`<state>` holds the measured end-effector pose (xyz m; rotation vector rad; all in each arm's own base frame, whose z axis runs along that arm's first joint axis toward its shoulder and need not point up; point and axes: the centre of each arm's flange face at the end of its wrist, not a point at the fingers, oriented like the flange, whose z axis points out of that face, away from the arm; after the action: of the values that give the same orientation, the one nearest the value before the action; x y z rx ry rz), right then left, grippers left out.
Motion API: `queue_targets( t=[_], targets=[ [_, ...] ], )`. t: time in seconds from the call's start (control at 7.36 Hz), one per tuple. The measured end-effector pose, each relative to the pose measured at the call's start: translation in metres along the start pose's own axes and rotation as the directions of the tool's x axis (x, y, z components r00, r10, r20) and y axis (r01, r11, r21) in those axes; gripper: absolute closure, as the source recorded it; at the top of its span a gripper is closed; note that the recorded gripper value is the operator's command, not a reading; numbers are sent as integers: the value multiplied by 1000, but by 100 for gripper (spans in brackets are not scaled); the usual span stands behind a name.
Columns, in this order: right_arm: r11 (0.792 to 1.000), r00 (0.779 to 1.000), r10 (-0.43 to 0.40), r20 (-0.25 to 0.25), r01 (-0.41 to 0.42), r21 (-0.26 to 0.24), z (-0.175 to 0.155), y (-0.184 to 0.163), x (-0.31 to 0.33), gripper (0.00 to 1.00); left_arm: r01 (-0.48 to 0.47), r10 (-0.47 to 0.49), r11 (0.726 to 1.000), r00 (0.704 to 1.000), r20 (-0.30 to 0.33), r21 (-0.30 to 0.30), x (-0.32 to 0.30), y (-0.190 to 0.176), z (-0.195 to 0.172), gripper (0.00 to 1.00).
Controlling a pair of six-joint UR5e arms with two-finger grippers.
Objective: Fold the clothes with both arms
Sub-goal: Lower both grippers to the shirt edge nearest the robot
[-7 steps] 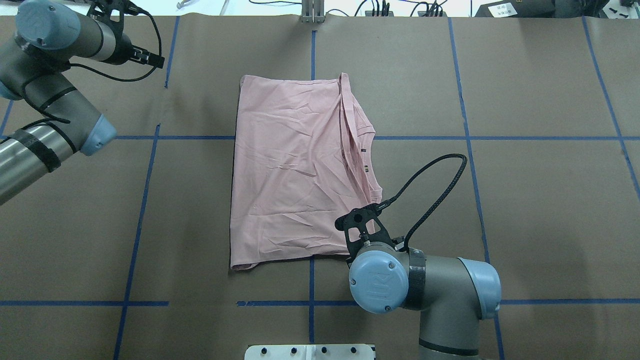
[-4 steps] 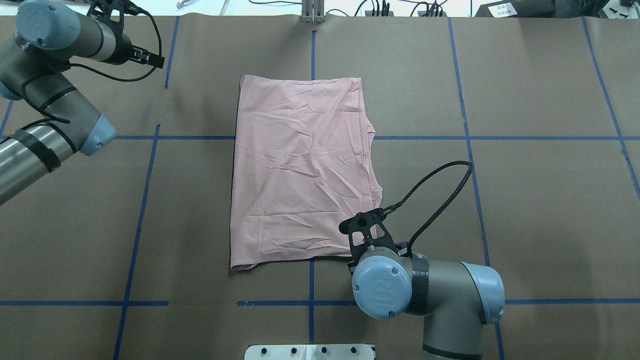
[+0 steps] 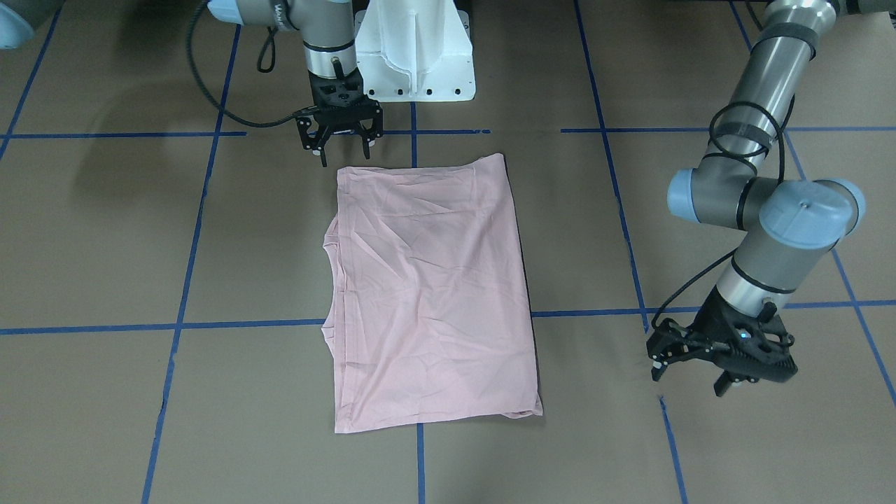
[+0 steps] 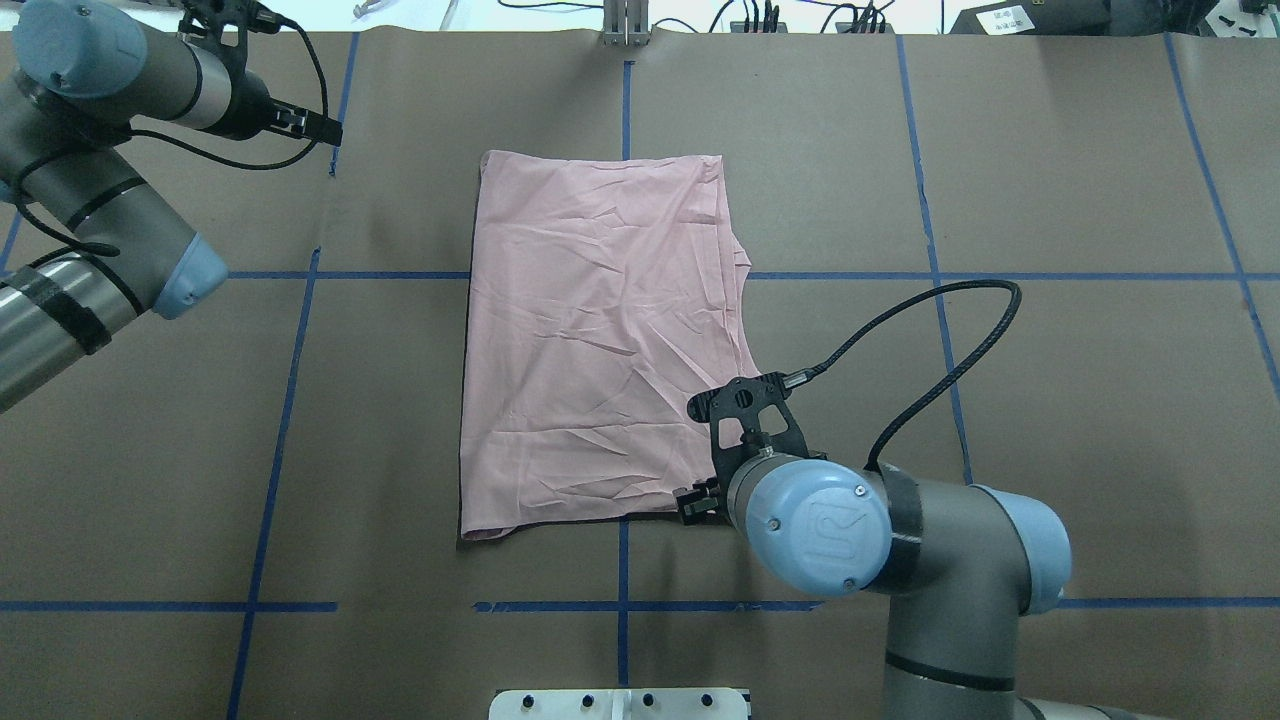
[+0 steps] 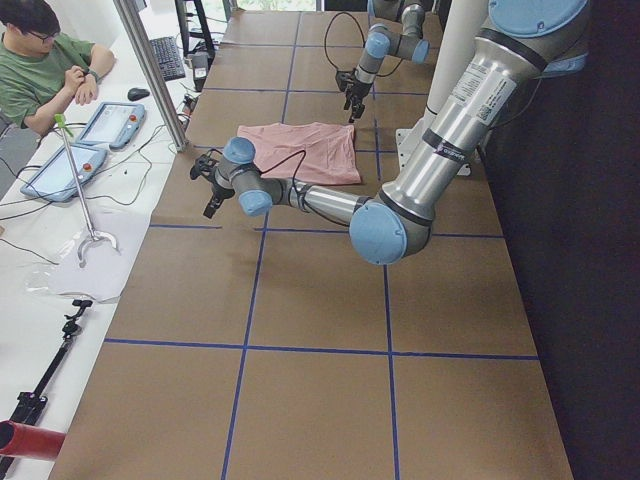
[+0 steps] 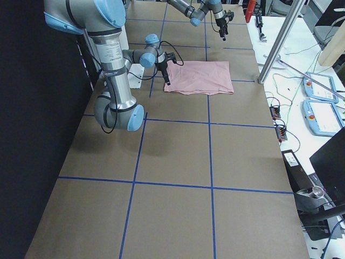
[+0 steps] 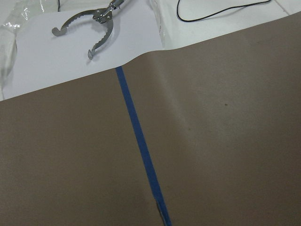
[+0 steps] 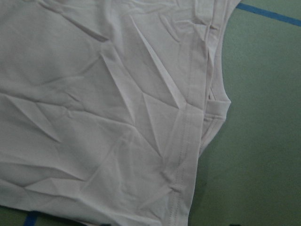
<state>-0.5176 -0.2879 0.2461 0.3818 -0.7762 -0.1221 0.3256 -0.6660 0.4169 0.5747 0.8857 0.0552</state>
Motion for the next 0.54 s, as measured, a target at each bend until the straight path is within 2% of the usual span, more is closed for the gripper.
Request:
queue_targets(
  t=[0.27, 0.41, 0.54],
  targets=[
    [993, 983, 100, 154, -108, 45, -2, 1, 34, 0, 114, -118, 993, 985, -126, -33, 59, 61, -35, 0],
    [983, 966, 165, 201, -179, 51, -4, 1, 44, 0, 181, -190, 981, 965, -179, -65, 93, 110, -59, 0],
    [971, 950, 216, 226, -233, 53, -7, -2, 49, 0, 254, -269, 962, 942, -202, -100, 126, 164, -82, 0]
  ],
)
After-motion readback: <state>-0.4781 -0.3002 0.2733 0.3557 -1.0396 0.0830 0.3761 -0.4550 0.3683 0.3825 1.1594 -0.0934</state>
